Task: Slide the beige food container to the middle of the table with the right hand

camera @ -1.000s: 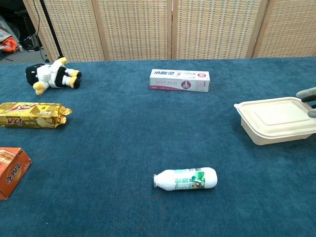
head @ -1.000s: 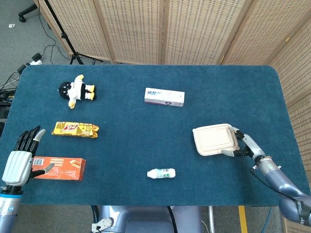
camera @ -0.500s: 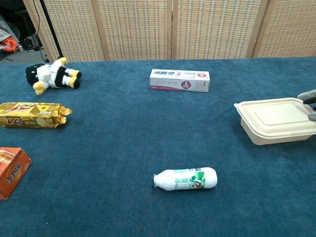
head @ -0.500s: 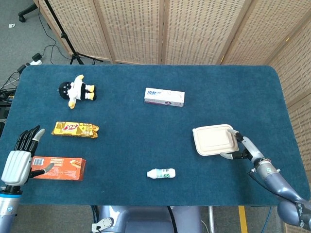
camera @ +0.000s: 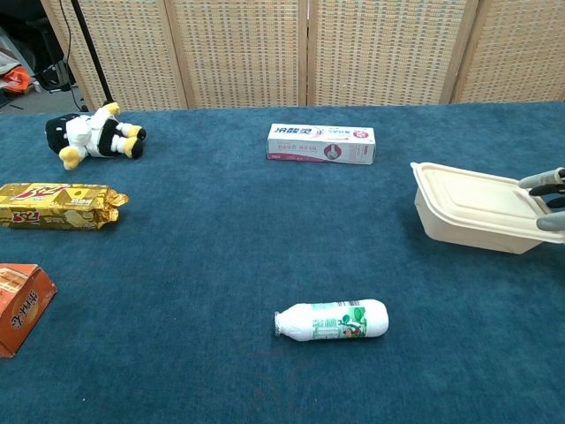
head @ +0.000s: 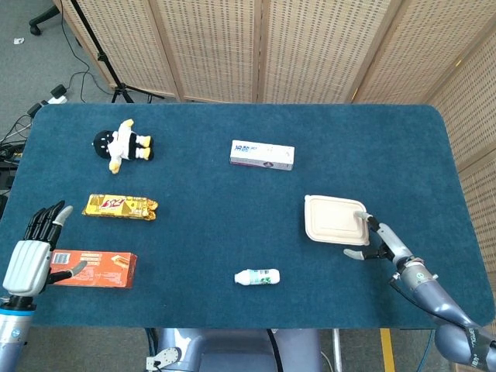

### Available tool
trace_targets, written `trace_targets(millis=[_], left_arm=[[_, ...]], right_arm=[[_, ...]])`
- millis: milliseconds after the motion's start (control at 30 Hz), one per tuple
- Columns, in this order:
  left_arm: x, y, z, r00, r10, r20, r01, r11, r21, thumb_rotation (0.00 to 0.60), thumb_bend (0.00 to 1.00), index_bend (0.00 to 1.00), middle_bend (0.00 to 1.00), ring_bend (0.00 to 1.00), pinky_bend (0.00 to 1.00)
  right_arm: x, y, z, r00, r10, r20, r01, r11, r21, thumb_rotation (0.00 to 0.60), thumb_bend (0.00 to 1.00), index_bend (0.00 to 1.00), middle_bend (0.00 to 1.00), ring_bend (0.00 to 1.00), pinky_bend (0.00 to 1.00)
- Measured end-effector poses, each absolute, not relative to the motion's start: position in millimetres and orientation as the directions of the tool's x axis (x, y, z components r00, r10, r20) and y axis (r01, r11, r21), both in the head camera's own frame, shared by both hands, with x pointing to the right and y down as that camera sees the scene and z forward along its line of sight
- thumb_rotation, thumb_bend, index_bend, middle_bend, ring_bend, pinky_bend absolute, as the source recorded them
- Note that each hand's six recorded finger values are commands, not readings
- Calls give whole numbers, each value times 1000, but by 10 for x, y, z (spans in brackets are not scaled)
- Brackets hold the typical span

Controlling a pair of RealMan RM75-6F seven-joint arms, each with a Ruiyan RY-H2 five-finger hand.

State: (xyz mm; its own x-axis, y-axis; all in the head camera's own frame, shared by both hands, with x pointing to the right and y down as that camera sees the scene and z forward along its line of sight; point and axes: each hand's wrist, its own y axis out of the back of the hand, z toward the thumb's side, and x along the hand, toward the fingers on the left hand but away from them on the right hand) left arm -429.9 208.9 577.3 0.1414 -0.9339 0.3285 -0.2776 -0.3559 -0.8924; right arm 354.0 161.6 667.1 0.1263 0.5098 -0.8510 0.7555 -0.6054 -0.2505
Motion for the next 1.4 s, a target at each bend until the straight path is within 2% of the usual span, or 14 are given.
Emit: trace_targets(millis=[800,1400], left_arm=[[-4320,2081,5733,141,-937,320,-290,-348,-892,600,109,0,0,0,2],[-4336,2074,5701,139,-940,313,-300,-341,-891,600,109,0,0,0,2]], right_arm=[[3068,1622,6567,177,512,-841,716,-653,-247,600,208,74,0,0,42],[2649,1720,6576,239,481,-843,682,-701,-208,600,208,74,0,0,42]])
